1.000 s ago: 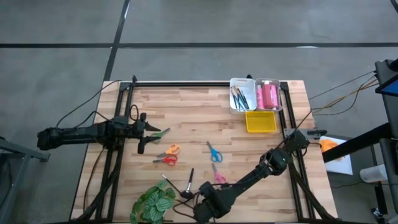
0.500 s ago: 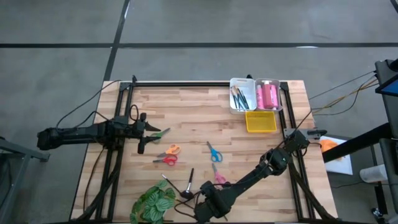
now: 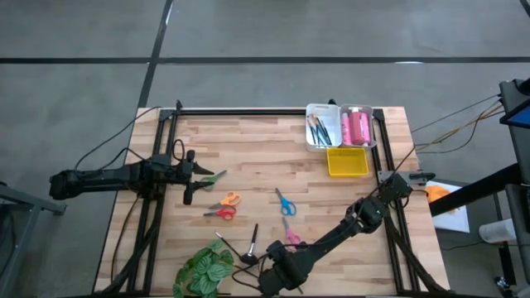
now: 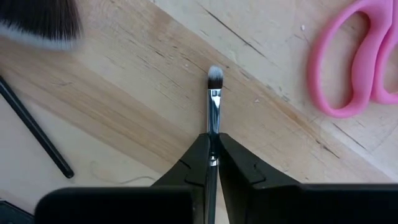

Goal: Pick & Place Paint Supplies
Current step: Put the black paint brush into the white bin

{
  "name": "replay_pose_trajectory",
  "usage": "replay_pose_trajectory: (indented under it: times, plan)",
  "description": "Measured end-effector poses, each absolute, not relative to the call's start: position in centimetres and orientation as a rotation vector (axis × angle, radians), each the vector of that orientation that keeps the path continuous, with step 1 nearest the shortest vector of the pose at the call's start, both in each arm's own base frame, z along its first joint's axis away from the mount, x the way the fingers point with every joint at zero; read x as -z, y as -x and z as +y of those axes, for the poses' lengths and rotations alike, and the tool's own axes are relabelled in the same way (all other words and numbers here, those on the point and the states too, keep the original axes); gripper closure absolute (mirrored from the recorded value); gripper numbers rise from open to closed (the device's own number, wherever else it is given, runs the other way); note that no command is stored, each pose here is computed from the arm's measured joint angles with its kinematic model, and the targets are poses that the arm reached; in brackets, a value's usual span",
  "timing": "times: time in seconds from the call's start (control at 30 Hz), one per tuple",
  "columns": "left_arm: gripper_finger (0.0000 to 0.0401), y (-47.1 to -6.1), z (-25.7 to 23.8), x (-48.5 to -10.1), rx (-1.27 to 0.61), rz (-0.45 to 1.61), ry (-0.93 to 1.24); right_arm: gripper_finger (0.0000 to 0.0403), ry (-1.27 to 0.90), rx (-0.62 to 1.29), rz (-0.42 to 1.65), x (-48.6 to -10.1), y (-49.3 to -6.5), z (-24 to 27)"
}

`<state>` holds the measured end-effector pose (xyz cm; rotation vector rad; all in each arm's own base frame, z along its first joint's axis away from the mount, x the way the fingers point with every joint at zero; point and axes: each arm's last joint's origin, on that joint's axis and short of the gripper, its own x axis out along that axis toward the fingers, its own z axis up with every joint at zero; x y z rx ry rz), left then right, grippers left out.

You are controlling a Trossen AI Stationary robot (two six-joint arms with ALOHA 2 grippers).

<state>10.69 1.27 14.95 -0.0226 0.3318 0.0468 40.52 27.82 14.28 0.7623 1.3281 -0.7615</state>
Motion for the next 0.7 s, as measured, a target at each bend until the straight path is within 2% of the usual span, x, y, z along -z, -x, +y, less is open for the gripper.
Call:
replay_pose_trajectory:
  times: [0.27, 0.7]
  plan:
    - [0.0232, -10.7, 1.3, -15.0, -0.047, 0.332, 0.022, 0.0384, -0.773, 0.740, 1.316, -15.3, -40.7, 27.7]
    - [0.0232, -10.7, 1.3, -15.0, -0.046, 0.332, 0.022, 0.0384, -0.755, 0.706, 1.222, -19.4, -40.1, 26.9]
